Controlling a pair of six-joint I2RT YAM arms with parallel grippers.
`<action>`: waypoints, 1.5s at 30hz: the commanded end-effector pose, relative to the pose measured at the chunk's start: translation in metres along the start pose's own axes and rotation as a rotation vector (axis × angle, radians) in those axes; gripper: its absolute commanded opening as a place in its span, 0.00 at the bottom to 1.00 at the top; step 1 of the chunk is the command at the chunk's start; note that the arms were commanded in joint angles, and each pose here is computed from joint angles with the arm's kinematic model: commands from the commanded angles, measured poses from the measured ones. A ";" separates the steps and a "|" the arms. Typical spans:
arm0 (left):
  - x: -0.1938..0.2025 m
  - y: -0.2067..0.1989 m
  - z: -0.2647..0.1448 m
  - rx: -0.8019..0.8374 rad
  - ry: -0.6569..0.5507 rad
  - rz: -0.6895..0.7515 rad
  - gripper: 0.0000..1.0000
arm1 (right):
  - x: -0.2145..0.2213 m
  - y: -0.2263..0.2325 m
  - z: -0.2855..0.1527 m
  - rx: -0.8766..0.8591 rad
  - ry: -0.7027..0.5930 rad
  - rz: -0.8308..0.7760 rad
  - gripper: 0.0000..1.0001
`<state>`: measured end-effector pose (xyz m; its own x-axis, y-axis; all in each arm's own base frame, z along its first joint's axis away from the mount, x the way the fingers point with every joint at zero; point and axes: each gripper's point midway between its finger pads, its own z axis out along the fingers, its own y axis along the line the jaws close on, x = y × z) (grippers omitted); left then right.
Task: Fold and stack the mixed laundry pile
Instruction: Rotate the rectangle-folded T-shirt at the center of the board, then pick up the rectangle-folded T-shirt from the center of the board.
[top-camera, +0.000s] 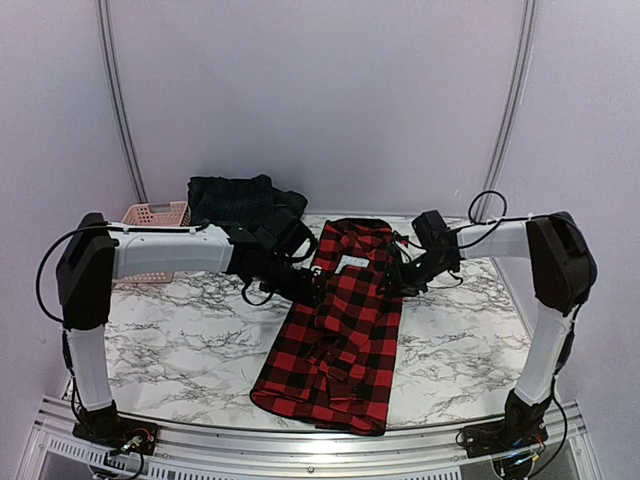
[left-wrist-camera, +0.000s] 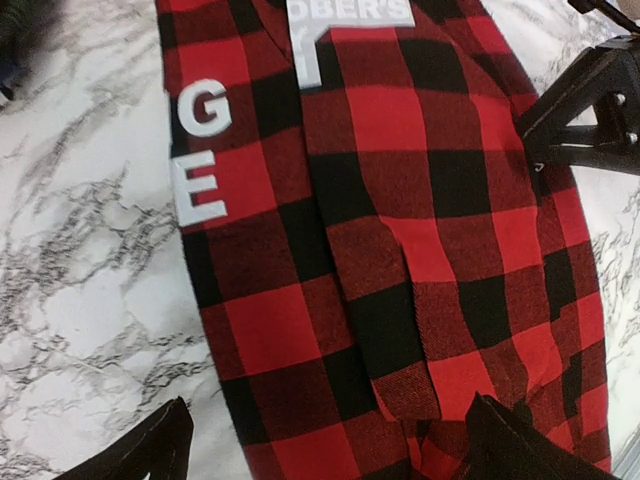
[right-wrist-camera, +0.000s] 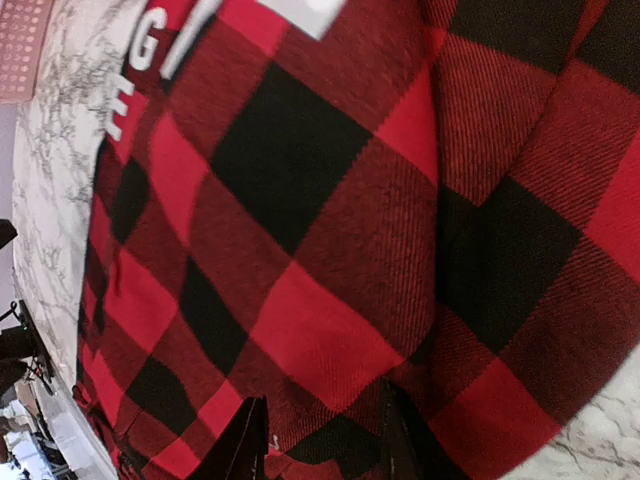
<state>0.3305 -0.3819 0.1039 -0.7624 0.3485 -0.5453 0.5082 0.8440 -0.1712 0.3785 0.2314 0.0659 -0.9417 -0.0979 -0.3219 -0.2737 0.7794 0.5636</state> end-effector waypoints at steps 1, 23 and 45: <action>0.022 -0.011 0.028 0.058 0.095 -0.016 0.99 | -0.011 -0.016 0.029 0.029 -0.012 0.000 0.34; -0.044 0.012 0.005 0.068 -0.066 -0.064 0.99 | -0.158 0.013 -0.052 0.084 -0.286 -0.167 0.51; 0.098 0.006 -0.068 0.253 0.088 -0.403 0.98 | 0.060 0.037 -0.130 -0.066 -0.229 0.097 0.81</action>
<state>0.2723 -0.3020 0.1028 -0.9139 0.0877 -0.3965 0.2760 0.8504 -0.4479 0.3450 0.1663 0.1923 -0.8281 0.1305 -0.5452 -0.2810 0.7449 0.6051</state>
